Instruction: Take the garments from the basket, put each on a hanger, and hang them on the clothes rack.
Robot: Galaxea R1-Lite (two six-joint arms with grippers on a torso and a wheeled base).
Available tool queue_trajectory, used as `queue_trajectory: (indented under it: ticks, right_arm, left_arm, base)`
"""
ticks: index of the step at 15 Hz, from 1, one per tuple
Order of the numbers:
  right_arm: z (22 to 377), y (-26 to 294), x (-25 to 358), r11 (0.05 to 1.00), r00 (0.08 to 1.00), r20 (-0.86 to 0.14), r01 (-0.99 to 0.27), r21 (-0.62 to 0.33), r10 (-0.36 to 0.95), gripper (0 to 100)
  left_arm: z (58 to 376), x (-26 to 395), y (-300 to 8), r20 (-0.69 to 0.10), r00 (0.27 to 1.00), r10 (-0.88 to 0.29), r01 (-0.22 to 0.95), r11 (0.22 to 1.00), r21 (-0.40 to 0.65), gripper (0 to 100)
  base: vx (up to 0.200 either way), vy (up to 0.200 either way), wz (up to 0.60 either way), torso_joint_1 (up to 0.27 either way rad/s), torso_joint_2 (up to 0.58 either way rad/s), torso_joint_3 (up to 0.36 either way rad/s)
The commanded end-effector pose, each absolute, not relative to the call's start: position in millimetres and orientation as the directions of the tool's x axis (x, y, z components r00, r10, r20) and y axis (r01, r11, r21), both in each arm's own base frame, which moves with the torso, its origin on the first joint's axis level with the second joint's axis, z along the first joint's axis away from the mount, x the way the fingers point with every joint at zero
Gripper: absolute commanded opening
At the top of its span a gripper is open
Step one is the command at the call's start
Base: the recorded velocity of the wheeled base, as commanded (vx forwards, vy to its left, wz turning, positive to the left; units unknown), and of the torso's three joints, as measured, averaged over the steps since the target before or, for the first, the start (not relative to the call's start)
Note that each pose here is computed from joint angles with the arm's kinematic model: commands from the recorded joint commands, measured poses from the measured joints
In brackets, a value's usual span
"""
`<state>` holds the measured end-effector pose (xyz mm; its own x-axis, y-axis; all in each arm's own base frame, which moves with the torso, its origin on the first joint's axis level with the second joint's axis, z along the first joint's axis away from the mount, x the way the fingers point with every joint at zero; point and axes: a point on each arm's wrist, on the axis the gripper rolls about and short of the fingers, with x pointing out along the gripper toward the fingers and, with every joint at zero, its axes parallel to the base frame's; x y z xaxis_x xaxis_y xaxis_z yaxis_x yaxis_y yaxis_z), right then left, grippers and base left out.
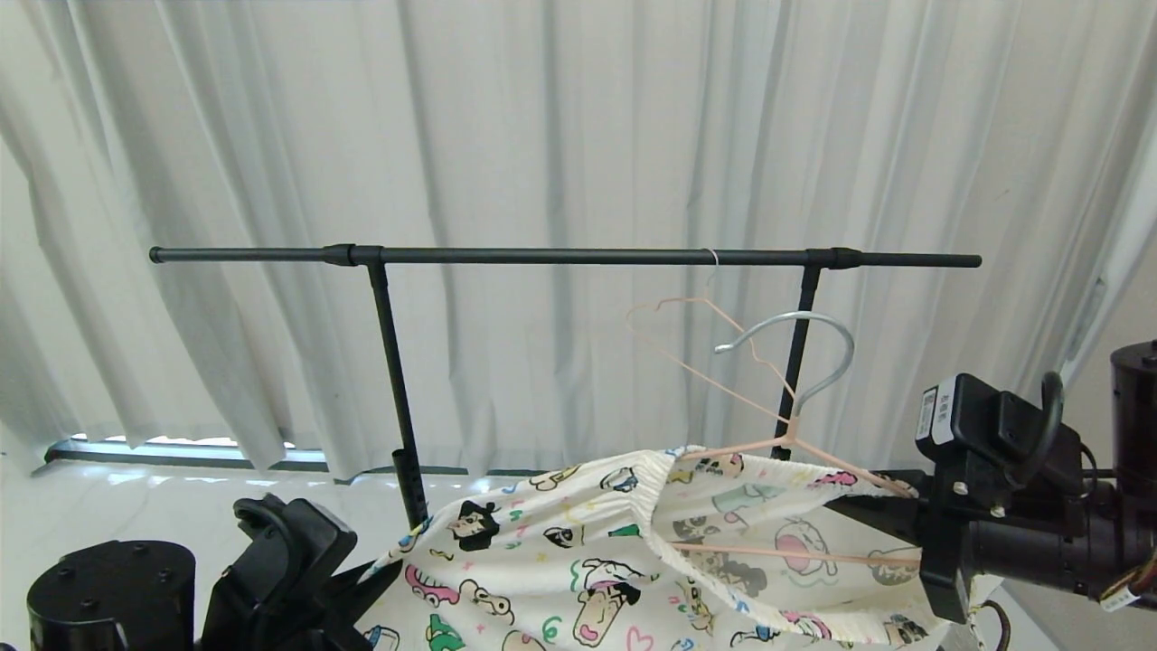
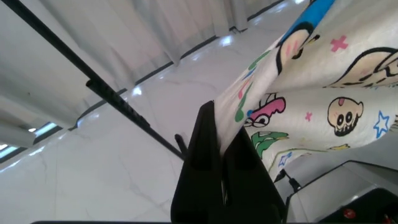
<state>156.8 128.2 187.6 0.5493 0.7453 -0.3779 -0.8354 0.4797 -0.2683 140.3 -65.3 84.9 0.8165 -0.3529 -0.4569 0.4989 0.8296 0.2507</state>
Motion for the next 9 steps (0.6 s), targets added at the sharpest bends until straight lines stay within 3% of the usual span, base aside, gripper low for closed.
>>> queue_trajectory:
  ticks: [1,2,5,9]
  right_arm:
    - [187,129,157,0.478,0.548,-0.380,-0.836,-0.268,0.746,0]
    - [187,129,157,0.478,0.548,-0.380,-0.836,-0.268,0.746,0]
    - [188,125,159,0.495,0.564,-0.374,-0.825,-0.271,0.736,0]
    - [190,109,165,0.600,0.668,-0.376,-0.743,-0.297,0.642,0]
  left_arm:
    - [86,140,-65,-0.452,0.819,-0.354,0.497,0.830,0.252,0]
    - [88,139,-65,-0.437,0.824,-0.360,0.496,0.832,0.251,100]
    - [90,136,-68,-0.426,0.816,-0.392,0.520,0.819,0.242,100]
    - [91,136,-66,-0.418,0.830,-0.370,0.494,0.835,0.241,100]
  base:
    - [0.000,0.000,0.00,0.000,0.00,0.000]
    - [0.000,0.000,0.00,0.000,0.00,0.000]
    - [0.000,0.000,0.00,0.000,0.00,0.000]
    - [0.000,0.000,0.00,0.000,0.00,0.000]
